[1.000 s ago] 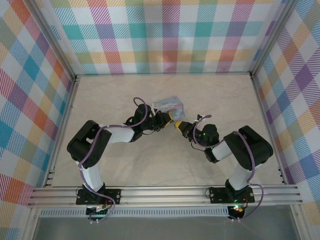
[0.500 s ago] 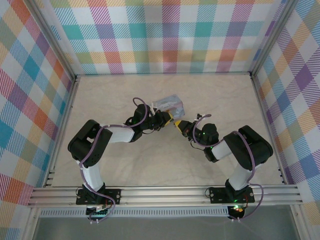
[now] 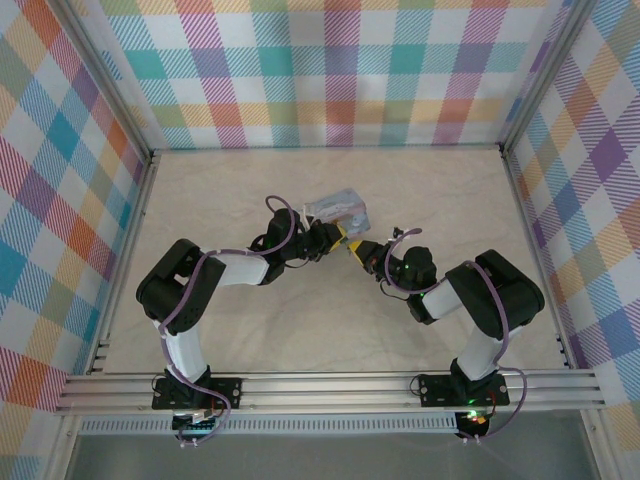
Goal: Unlock a padlock with a key
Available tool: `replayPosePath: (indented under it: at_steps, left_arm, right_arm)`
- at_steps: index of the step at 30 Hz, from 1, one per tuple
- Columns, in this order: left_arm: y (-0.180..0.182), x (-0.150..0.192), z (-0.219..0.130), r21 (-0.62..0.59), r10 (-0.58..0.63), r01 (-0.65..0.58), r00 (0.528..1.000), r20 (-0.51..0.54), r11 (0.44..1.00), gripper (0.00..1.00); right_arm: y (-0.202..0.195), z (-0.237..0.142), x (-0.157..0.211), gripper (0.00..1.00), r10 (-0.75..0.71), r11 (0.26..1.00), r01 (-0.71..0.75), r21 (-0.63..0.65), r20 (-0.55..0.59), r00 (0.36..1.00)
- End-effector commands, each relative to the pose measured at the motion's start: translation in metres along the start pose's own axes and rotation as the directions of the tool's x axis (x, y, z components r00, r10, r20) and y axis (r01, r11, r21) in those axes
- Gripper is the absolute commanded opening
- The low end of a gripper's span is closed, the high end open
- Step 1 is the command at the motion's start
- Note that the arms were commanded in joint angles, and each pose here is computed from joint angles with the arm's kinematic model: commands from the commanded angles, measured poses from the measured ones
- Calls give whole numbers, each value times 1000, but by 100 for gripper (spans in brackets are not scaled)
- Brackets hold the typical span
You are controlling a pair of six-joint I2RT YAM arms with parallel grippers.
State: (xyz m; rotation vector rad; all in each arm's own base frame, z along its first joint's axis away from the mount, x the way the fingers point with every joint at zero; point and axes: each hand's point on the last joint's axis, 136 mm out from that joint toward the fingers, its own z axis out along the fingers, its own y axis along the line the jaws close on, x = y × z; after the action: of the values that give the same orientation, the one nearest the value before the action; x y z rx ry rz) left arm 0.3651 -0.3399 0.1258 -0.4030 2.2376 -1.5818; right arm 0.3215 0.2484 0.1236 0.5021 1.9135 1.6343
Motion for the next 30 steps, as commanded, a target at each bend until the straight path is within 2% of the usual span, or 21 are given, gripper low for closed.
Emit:
replayPosePath:
  at_steps: [1,9,20,30]
  left_arm:
    - [-7,5,1,57,-8,9,1000,-24,998,11]
    - [-10,6,1,80,-10,12,999,-30,997,11]
    - [-13,5,2,97,-9,12,999,-31,995,11]
    - [-16,3,1,106,-7,9,1000,-24,994,11]
  right_arm:
    - [22,6,-8,0,-46,996,49,-72,39,998]
    - [26,13,-16,0,-14,996,19,-83,63,998]
    - [11,16,-21,0,176,983,-172,-59,83,981]
    - [14,21,-11,0,178,983,-175,-61,49,983]
